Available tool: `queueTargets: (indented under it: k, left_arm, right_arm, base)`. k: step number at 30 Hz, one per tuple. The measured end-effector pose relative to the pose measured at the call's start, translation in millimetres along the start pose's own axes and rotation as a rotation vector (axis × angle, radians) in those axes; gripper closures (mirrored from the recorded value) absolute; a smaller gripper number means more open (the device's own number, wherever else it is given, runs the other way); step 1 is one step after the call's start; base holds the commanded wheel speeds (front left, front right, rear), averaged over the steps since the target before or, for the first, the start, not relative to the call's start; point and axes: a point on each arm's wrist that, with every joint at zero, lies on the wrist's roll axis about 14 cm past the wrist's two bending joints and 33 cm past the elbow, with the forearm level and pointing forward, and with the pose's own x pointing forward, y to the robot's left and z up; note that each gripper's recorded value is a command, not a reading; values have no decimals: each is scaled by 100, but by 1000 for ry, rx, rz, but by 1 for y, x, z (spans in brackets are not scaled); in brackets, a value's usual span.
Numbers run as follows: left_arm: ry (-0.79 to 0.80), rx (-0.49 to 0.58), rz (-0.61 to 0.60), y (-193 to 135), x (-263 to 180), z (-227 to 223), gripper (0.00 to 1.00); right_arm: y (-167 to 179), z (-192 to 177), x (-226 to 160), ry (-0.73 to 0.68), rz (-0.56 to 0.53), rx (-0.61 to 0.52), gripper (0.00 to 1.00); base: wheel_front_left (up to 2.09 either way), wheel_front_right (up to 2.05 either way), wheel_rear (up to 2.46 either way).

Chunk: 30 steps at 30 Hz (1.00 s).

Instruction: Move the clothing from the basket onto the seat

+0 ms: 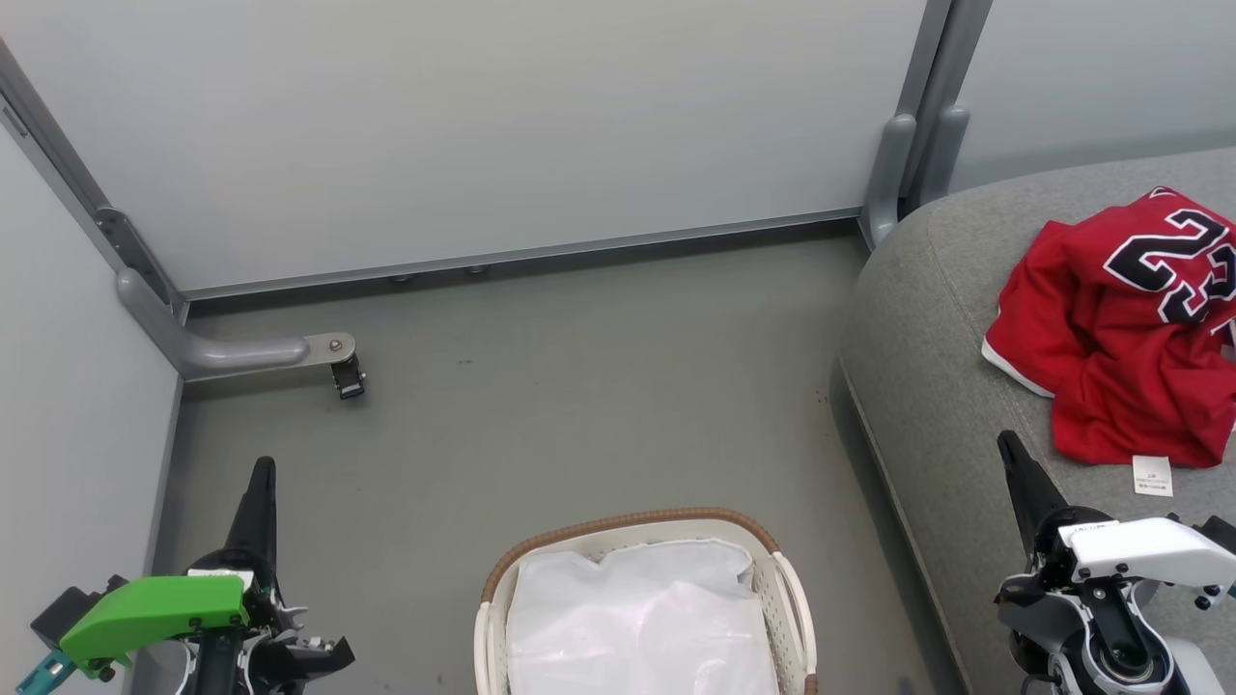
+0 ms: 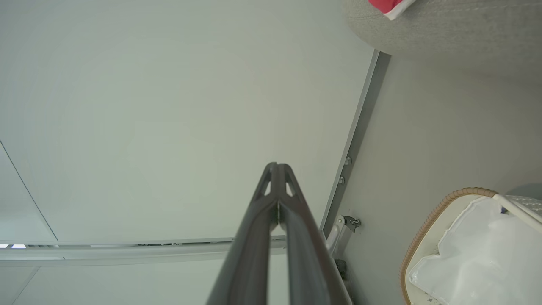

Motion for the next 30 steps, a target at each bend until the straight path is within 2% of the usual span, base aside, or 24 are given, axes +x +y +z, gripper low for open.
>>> queueTargets:
  k: [12,30]
  left_arm:
    - [5,-74,-34,-9,1,0,100]
    - [5,-74,-37,-10,1,1,100]
  right_arm:
    - [5,3,-3,-4,21,80,100]
    - [5,3,-3,-4,21,82,100]
  base:
    - [0,0,0]
    - [0,0,0]
